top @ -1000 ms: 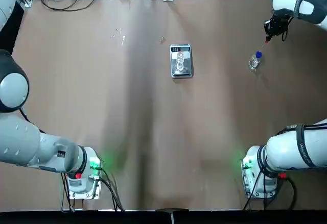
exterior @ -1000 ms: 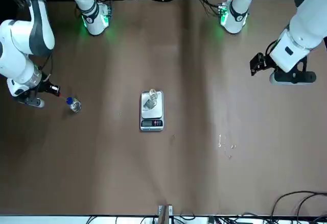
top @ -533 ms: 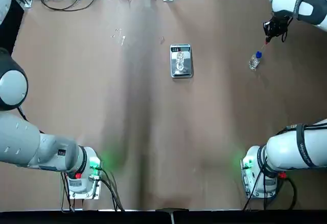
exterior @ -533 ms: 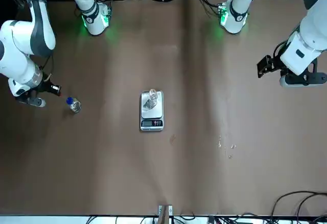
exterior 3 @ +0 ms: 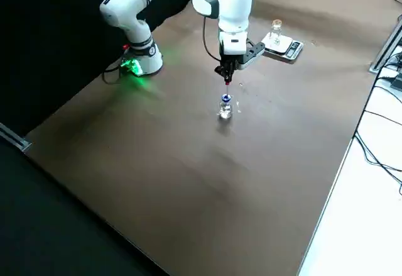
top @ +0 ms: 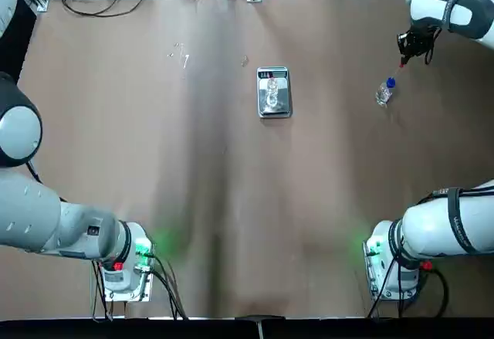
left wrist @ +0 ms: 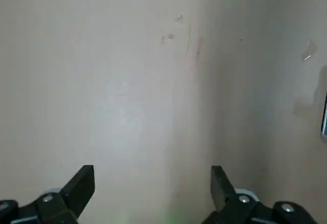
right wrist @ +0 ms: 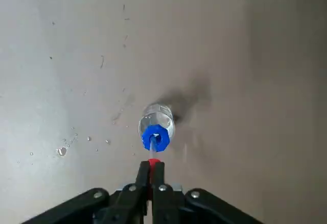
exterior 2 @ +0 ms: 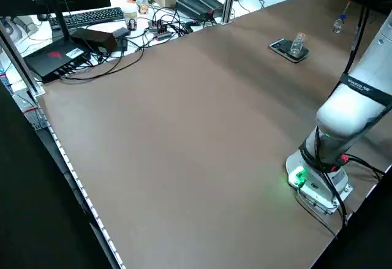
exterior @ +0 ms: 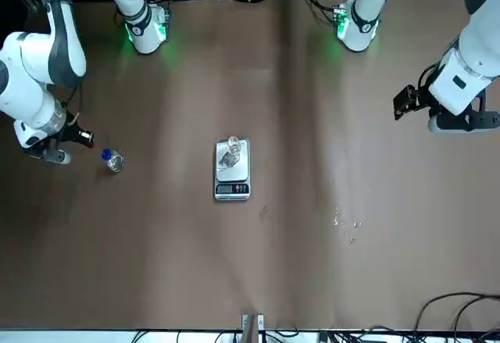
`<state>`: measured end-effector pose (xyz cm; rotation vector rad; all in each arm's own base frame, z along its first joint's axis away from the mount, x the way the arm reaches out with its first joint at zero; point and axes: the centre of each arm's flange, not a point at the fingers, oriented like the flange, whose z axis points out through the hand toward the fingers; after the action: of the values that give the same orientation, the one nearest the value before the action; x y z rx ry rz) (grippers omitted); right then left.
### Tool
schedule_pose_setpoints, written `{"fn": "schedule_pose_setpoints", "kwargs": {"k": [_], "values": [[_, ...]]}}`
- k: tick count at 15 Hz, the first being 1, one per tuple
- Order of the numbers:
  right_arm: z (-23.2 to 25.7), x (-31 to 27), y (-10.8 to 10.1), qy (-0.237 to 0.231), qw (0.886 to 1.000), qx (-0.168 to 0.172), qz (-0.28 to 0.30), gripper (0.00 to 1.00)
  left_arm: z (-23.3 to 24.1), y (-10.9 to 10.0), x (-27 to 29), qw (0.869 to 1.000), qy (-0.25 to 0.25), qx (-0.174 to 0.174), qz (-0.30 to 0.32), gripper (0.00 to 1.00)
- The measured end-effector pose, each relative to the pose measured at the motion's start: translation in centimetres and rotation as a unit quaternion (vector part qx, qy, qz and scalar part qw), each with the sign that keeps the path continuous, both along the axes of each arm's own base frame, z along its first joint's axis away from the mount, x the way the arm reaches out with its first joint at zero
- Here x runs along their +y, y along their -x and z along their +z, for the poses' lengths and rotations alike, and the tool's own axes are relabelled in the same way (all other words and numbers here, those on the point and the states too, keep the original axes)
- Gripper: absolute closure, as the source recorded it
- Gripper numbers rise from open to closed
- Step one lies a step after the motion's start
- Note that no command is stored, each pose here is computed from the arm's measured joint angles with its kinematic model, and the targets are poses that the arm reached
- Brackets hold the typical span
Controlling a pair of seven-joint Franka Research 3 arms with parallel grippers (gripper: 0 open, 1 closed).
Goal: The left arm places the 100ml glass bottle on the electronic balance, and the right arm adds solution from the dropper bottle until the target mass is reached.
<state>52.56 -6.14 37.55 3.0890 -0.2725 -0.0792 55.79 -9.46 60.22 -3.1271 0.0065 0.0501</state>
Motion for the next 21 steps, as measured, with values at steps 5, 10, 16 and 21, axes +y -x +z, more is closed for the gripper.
{"fn": "schedule_pose_setpoints", "kwargs": {"k": [5,10,16,21], "values": [[-0.3,0.0,0.0,0.000,1.000,-0.001,0.001,0.95,0.0,0.0,0.0,1.000,0.000,0.000,0.000,0.00],[-0.6,0.0,0.1,0.005,1.000,0.002,0.006,0.95,0.0,0.0,0.0,1.000,0.000,-0.001,0.000,0.00],[-1.2,0.0,-0.1,0.007,1.000,0.000,0.009,0.95,-0.4,-1.0,1.8,1.000,0.002,-0.012,0.019,0.00],[-1.4,0.0,-0.1,0.007,1.000,0.002,0.009,0.95,-0.9,-1.8,2.9,0.999,0.017,-0.016,0.033,0.00]]}}
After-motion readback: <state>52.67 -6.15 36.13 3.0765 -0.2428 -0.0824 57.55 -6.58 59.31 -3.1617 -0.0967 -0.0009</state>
